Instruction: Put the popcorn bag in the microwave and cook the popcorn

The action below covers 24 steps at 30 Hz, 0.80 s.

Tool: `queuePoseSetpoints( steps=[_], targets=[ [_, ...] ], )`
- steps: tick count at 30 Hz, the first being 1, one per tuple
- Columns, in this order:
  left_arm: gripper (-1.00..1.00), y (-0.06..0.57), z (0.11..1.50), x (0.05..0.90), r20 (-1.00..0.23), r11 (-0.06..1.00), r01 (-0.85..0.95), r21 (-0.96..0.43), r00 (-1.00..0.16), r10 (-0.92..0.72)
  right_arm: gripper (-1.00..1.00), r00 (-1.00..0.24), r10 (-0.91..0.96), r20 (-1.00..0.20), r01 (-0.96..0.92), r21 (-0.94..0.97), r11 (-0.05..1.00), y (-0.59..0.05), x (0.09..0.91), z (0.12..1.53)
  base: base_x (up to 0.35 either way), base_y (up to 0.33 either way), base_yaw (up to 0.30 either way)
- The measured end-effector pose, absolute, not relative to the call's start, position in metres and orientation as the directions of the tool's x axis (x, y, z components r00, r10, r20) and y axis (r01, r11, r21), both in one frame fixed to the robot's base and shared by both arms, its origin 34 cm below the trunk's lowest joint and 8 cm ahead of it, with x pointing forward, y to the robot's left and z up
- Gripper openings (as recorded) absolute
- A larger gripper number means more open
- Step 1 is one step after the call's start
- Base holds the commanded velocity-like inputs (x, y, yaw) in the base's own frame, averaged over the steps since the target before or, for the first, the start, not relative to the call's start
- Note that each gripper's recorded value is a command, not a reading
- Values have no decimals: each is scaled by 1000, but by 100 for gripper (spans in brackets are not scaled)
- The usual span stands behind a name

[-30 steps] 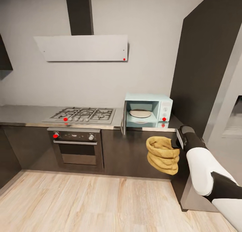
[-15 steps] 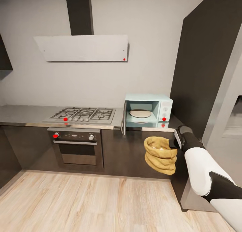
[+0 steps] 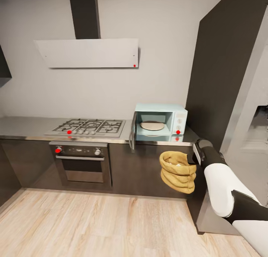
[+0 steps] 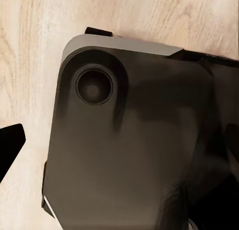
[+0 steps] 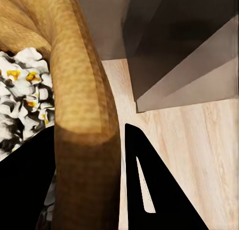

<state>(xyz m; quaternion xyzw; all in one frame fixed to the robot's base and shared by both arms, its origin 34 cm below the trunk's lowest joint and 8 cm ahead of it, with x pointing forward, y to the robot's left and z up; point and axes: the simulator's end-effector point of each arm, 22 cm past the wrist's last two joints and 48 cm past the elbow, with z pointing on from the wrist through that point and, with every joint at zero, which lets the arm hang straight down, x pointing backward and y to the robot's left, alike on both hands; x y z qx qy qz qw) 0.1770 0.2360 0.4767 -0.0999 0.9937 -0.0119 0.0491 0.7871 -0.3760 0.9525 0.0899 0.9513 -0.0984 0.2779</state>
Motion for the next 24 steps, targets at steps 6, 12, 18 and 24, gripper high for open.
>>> queuePoseSetpoints(
  steps=[6, 12, 18, 24],
  targets=[
    [100, 237, 477, 177, -95, 979, -199, -33, -975, -202, -100, -830, 112, -547, 226, -145, 963, -377, 787, 953, 0, -96, 19],
    [100, 236, 477, 177, -96, 979, -200, -33, -975, -202, -100, -832, 103, -545, 212, -141, 967, -365, 789, 952, 0, -2, 246],
    [100, 237, 477, 177, -96, 979, -200, -33, -975, -202, -100, -832, 102, -545, 212, -142, 967, -365, 788, 952, 0, 0, 167],
    [100, 237, 477, 177, -96, 979, -200, -33, -975, -202, -100, -832, 102, -546, 207, -134, 969, -362, 789, 952, 0, 0, 7]
  ],
)
